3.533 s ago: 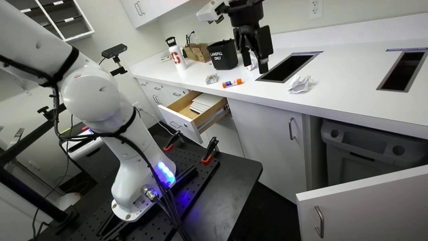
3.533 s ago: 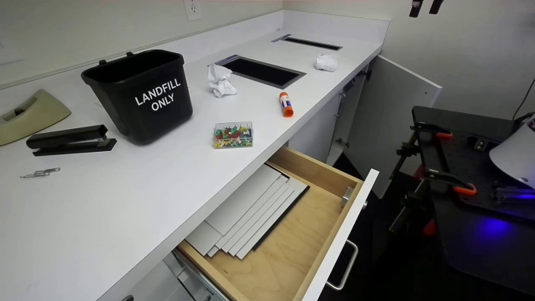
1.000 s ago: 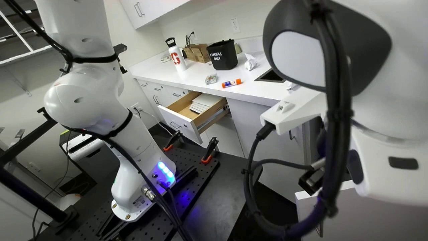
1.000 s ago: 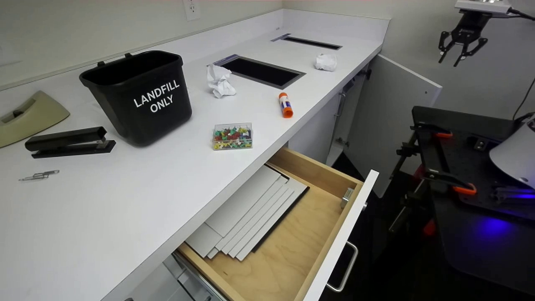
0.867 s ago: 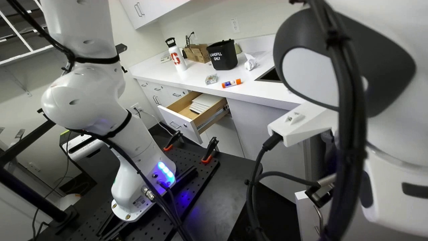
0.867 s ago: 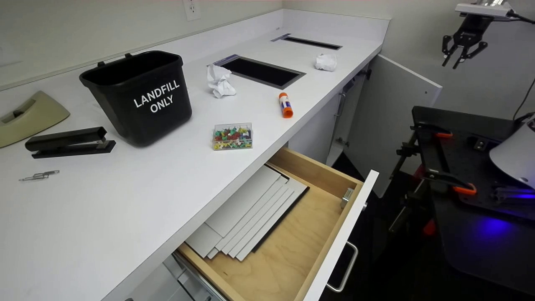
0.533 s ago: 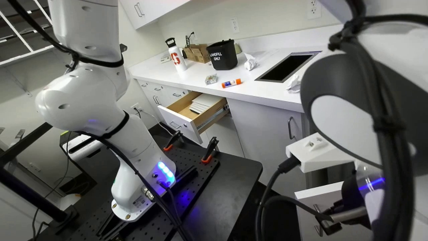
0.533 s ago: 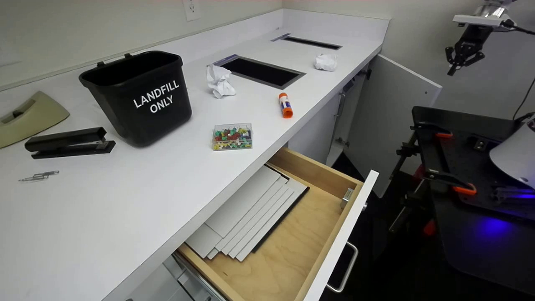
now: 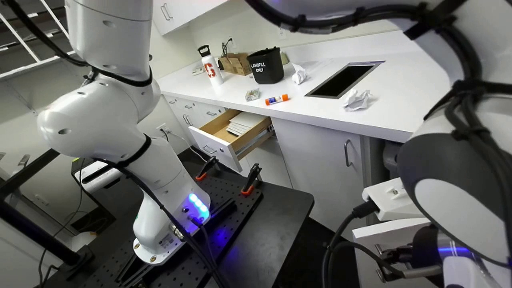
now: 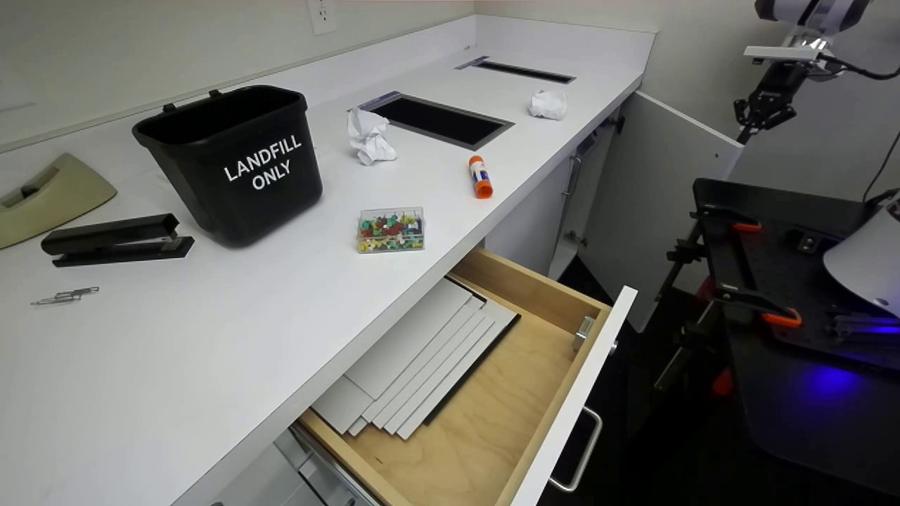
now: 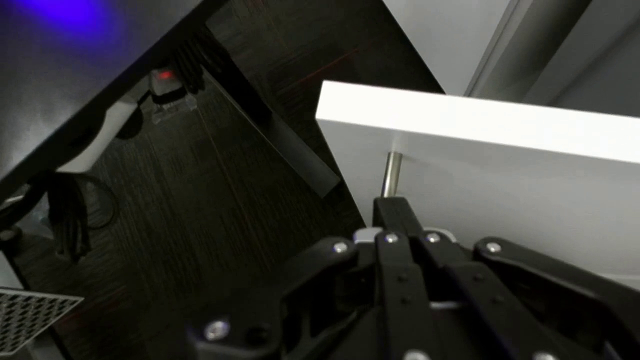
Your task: Close the door of the cabinet on the right.
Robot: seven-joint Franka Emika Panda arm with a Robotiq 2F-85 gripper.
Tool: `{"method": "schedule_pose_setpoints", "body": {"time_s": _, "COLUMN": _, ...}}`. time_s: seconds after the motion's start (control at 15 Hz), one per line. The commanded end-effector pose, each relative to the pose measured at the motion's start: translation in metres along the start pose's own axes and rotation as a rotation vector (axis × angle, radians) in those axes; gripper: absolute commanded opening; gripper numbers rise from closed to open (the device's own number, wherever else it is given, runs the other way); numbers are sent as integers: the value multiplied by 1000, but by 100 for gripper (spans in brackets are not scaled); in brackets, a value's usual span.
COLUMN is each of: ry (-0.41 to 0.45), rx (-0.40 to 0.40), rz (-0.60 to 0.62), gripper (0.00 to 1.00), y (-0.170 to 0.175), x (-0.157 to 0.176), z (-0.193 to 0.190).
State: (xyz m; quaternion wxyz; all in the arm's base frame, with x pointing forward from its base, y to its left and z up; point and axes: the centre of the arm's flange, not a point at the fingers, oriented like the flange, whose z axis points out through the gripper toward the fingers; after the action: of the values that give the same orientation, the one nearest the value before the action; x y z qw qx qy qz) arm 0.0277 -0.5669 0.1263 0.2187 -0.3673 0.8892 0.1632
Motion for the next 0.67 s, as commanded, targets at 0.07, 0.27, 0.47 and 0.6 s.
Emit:
{"method": "schedule_pose_setpoints", "body": {"time_s": 0.07, "ry": -184, "rx": 14, "rz": 16, "gripper": 0, "y": -17, "x": 4, "z": 18}}
{"method": "schedule_pose_setpoints", "body": {"time_s": 0.27, "ry": -290, "rx": 36, "rz": 3, "gripper": 0, "y": -21, "x": -3, "z": 38}}
{"method": "schedule_pose_setpoints", "body": {"time_s": 0.47, "ry": -351, "rx": 88, "rz": 2, "gripper": 0, "y": -35, "x": -12, "z": 65}}
{"method": "schedule_pose_setpoints", "body": {"time_s": 0.6, "ry": -387, "rx": 137, "rz": -8, "gripper": 0, "y": -47, "x": -25, "z": 85}}
